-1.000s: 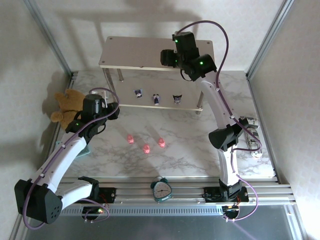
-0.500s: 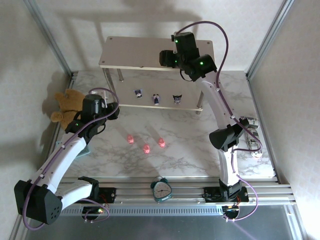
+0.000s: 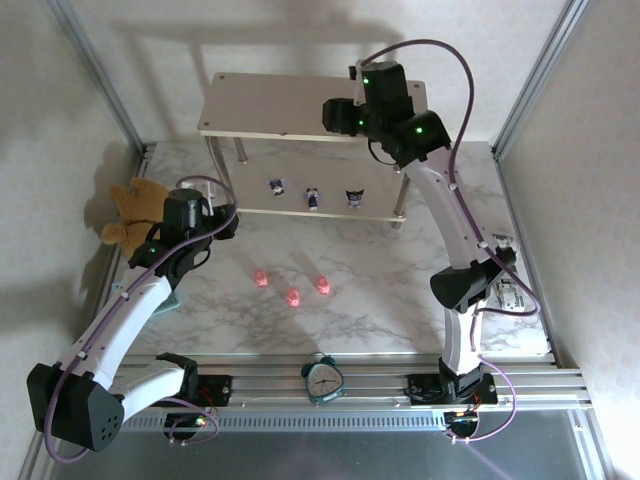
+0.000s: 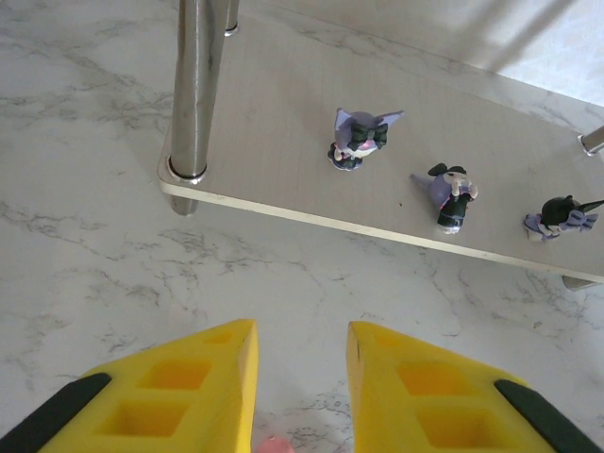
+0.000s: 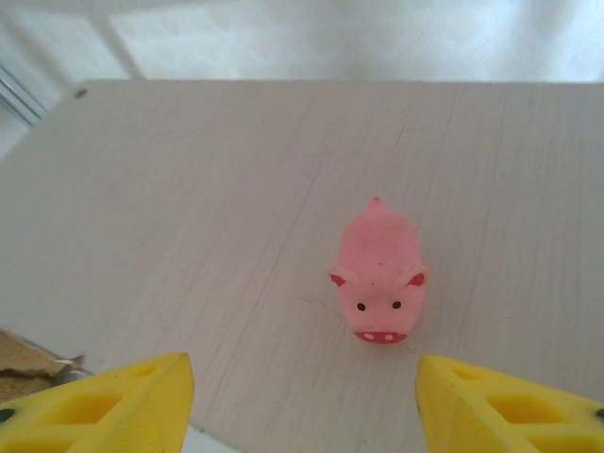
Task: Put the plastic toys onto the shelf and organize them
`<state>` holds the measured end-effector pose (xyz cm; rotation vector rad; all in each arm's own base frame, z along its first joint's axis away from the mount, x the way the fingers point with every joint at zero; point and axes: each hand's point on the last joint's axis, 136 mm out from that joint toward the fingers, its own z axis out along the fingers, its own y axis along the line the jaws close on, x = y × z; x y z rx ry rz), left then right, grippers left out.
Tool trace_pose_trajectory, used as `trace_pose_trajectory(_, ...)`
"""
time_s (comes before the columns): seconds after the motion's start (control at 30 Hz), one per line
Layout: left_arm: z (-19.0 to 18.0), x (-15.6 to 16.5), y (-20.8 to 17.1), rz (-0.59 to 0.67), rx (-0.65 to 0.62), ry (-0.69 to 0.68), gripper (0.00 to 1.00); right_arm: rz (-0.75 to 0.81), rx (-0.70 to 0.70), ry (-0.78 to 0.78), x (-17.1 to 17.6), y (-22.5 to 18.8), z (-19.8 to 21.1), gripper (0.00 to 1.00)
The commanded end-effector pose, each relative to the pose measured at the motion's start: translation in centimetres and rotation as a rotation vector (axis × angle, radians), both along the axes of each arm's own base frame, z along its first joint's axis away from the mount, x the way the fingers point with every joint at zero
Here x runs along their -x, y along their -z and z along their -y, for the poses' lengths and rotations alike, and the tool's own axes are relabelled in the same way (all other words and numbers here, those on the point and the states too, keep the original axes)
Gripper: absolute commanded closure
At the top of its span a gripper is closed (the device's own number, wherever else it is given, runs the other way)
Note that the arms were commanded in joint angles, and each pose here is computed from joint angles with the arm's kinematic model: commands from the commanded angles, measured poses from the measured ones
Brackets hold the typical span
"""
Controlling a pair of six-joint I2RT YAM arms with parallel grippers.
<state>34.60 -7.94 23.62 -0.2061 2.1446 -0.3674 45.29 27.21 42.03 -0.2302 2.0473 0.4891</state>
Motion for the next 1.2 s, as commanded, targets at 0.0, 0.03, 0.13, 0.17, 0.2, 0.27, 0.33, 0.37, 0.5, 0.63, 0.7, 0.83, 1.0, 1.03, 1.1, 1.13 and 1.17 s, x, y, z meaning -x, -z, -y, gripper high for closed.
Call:
trace_pose_trajectory(0.0,-0.5,0.3,-0.6,0.021,0.005,-0.013,0.68,0.123,-0.051,0.005,2.5,-5.5,1.6,0.35)
trace_pose_trajectory(0.03,-0.5,0.4,-0.2,0.016,0.008,-0.013,0.67,0.153,-0.056,0.012,3.1,-6.8,2.2,0.35)
trace_pose_trajectory(0.13,-0.3,1.1,1.3,-0.015,0.027,-0.014,0.67,0.231,-0.047,0.048,5.2,-9.5,4.5,0.34)
trace_pose_trajectory(0.17,-0.2,1.4,1.9,-0.028,0.035,-0.012,0.67,0.246,-0.034,0.062,5.9,-10.0,5.3,0.34)
trace_pose_trajectory(0.2,-0.1,1.7,2.5,-0.042,0.04,-0.012,0.67,0.25,-0.017,0.075,6.4,-10.0,6.0,0.33)
trace_pose_trajectory(0.27,0.5,2.7,4.2,-0.081,0.047,-0.012,0.67,0.228,0.02,0.096,7.5,-9.1,7.2,0.33)
trace_pose_trajectory(0.33,1.4,3.7,6.0,-0.122,0.054,-0.005,0.67,0.192,0.035,0.087,8.8,-7.7,7.8,0.32)
trace_pose_trajectory(0.37,2.1,4.3,6.9,-0.144,0.061,0.002,0.67,0.167,0.045,0.083,9.4,-6.6,8.0,0.31)
trace_pose_trajectory(0.5,3.4,6.4,10.7,-0.225,0.05,-0.011,0.66,0.09,0.054,0.076,11.7,-2.7,8.8,0.3)
trace_pose_trajectory(0.63,3.8,7.4,13.4,-0.288,0.026,-0.027,0.65,0.045,0.052,0.074,13.4,-0.3,9.7,0.29)
trace_pose_trajectory(0.7,4.1,7.1,13.9,-0.285,0.025,-0.024,0.64,0.043,0.047,0.071,13.9,0.1,9.9,0.27)
trace_pose_trajectory(0.83,5.1,6.4,15.4,-0.306,0.042,-0.008,0.62,0.065,0.042,0.071,14.5,0.0,10.4,0.24)
trace_pose_trajectory(1.0,5.9,6.0,17.4,-0.366,0.003,0.003,0.62,0.091,0.055,0.076,15.0,-0.5,11.0,0.21)
trace_pose_trajectory(1.03,5.9,6.0,17.8,-0.382,-0.004,0.0,0.62,0.095,0.057,0.078,14.9,-0.5,11.0,0.2)
trace_pose_trajectory(1.1,6.0,6.0,18.6,-0.411,-0.014,-0.002,0.62,0.103,0.058,0.08,14.9,-0.5,11.1,0.19)
trace_pose_trajectory(1.13,6.0,6.1,19.0,-0.423,-0.02,-0.005,0.62,0.103,0.061,0.079,14.8,-0.4,11.1,0.19)
trace_pose_trajectory(1.17,6.0,6.1,19.1,-0.43,-0.022,-0.005,0.62,0.105,0.06,0.08,14.7,-0.4,11.1,0.18)
